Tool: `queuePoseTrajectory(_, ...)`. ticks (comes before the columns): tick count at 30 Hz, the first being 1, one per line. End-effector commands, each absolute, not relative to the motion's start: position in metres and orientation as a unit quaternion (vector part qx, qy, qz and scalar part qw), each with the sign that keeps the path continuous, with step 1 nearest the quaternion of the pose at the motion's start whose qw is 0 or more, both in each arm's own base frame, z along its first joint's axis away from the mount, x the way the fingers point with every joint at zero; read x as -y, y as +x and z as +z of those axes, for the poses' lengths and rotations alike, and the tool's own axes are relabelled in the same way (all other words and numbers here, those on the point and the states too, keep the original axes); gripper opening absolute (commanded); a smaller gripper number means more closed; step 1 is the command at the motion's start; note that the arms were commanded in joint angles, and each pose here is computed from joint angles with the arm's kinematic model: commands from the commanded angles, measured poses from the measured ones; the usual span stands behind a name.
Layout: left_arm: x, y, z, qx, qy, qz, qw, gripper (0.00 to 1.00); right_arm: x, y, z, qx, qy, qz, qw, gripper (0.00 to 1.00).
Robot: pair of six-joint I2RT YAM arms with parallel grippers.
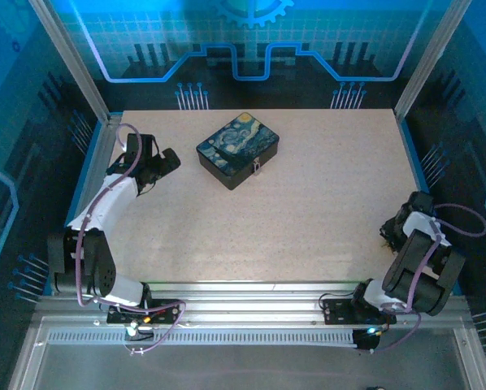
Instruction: Unlock the padlock with the key
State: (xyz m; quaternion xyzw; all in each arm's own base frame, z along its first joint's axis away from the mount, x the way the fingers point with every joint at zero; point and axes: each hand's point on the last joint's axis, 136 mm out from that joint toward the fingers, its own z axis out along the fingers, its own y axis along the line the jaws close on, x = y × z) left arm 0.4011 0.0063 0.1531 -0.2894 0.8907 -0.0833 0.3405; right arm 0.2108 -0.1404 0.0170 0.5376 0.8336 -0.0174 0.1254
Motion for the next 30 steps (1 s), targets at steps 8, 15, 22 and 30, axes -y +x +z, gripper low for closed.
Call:
queuePoseTrajectory(8, 0.002, 0.404, 0.186, -0.881, -0.273, -0.108, 0.371, 0.99, 0.086, 0.251, 0.018, -0.886, 0.449, 0.003, 0.115, 0.09)
queuePoseTrajectory(15, 0.007, 0.401, 0.188, -0.885, -0.263, -0.115, 0.366, 0.99, 0.021, 0.304, 0.038, -0.926, 0.343, 0.051, 0.15, 0.02)
queuePoseTrajectory(22, 0.017, 0.4, 0.184, -0.896, -0.245, -0.112, 0.353, 0.99, -0.09, 0.336, 0.055, -0.962, 0.177, 0.125, 0.164, 0.01)
queuePoseTrajectory(30, 0.028, 0.397, 0.186, -0.91, -0.224, -0.127, 0.325, 0.99, -0.176, 0.306, 0.042, -0.99, 0.004, 0.067, 0.122, 0.03)
